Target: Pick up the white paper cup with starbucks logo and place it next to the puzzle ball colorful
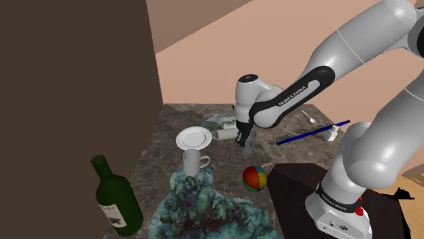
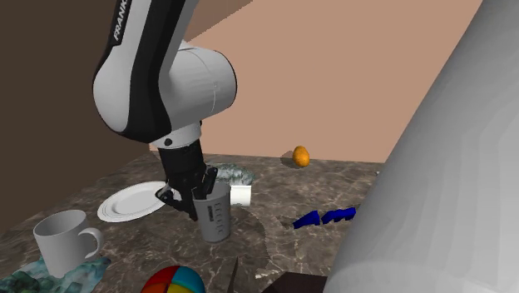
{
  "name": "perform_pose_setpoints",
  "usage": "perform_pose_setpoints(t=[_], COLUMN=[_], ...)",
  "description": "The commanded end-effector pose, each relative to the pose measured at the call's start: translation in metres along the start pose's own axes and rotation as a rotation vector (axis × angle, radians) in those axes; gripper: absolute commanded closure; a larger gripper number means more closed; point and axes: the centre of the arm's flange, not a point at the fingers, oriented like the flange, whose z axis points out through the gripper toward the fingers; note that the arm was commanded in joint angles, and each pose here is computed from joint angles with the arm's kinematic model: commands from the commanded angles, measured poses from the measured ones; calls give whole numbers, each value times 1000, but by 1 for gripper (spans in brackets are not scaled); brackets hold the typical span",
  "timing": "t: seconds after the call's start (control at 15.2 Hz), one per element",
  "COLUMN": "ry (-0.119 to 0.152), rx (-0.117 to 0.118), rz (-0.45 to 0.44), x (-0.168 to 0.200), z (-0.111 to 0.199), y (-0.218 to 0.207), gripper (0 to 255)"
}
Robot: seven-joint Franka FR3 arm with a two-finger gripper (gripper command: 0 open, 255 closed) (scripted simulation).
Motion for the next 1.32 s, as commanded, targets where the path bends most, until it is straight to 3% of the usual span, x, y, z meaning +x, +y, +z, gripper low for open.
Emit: perform_pose_setpoints(t=[0.0, 0.33, 0.4, 0.73, 0.99, 1.25], ry=[1, 1, 1, 1, 1, 1], rx=[0, 0, 0, 0, 0, 0], rz=[0, 0, 0, 0, 0, 0], x=[0, 0, 0, 0, 0, 0], z=[3, 3, 3, 3, -47, -47], y=[-1, -1, -1, -1, -1, -1], gripper=[255, 255, 0, 0, 0, 0])
